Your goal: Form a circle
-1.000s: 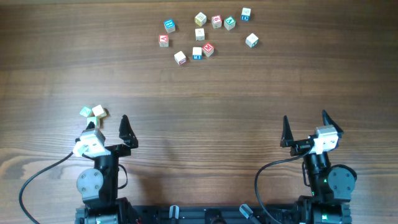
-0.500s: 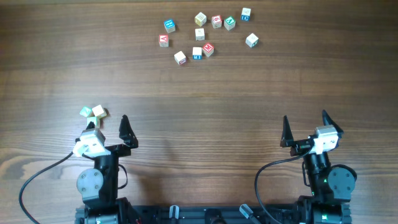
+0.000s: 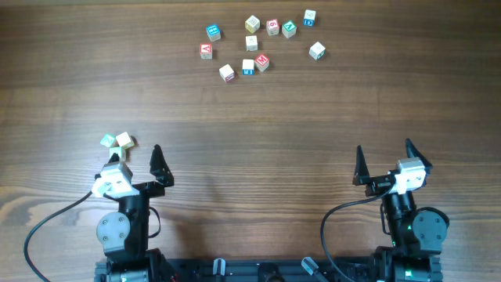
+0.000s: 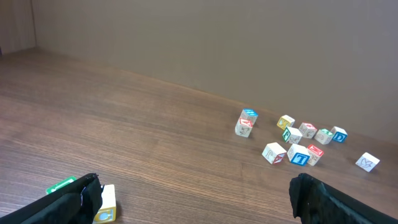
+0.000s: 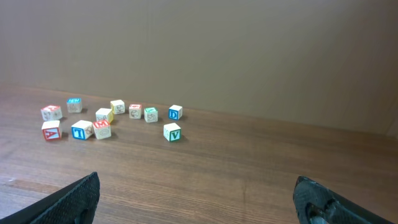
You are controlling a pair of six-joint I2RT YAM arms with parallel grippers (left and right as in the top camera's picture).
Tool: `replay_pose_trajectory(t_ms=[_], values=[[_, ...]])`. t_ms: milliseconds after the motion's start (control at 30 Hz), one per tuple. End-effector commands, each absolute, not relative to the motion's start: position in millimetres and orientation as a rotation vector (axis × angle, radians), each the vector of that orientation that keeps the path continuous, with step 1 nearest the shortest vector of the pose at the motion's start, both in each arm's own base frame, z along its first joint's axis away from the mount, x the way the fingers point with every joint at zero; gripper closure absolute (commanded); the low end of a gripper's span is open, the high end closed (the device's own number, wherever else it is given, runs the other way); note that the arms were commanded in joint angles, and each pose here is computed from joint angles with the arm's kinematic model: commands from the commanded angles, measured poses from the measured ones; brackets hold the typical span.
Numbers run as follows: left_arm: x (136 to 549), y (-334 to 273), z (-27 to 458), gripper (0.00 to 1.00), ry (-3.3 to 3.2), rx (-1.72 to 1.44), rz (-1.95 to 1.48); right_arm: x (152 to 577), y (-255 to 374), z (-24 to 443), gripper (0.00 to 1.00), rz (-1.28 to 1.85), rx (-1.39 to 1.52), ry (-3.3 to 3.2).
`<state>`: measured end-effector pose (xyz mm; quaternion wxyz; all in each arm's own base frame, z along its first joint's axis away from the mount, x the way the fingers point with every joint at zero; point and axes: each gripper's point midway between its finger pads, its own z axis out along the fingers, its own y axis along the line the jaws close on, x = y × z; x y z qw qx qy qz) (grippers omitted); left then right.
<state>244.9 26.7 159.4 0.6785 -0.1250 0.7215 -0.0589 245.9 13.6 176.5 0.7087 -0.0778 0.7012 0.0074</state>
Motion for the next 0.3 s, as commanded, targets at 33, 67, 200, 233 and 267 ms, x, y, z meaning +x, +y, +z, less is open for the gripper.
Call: replay_pose_trajectory(t_ms=[33, 67, 200, 233, 267], values=[[244.7, 26.9, 157.3, 0.0, 1.622, -0.267, -0.113, 245.5, 10.6, 178.5, 0.0, -0.002, -0.165, 1.547], [244.7, 26.9, 157.3, 0.0, 1.622, -0.267, -0.113, 245.5, 10.6, 178.5, 0.0, -0.003, -0.165, 1.547], [244.7, 26.9, 157.3, 0.0, 1.622, -0.266, -0.113, 245.5, 10.6, 178.5, 0.0, -0.002, -0.165, 1.547], [244.7, 26.9, 157.3, 0.0, 1.622, -0.267, -0.113, 245.5, 10.6, 178.5, 0.0, -0.002, -0.164, 1.547], [244.7, 26.9, 157.3, 0.0, 1.622, -0.266, -0.113, 245.5, 10.6, 178.5, 0.01, -0.002, -0.165, 1.547]])
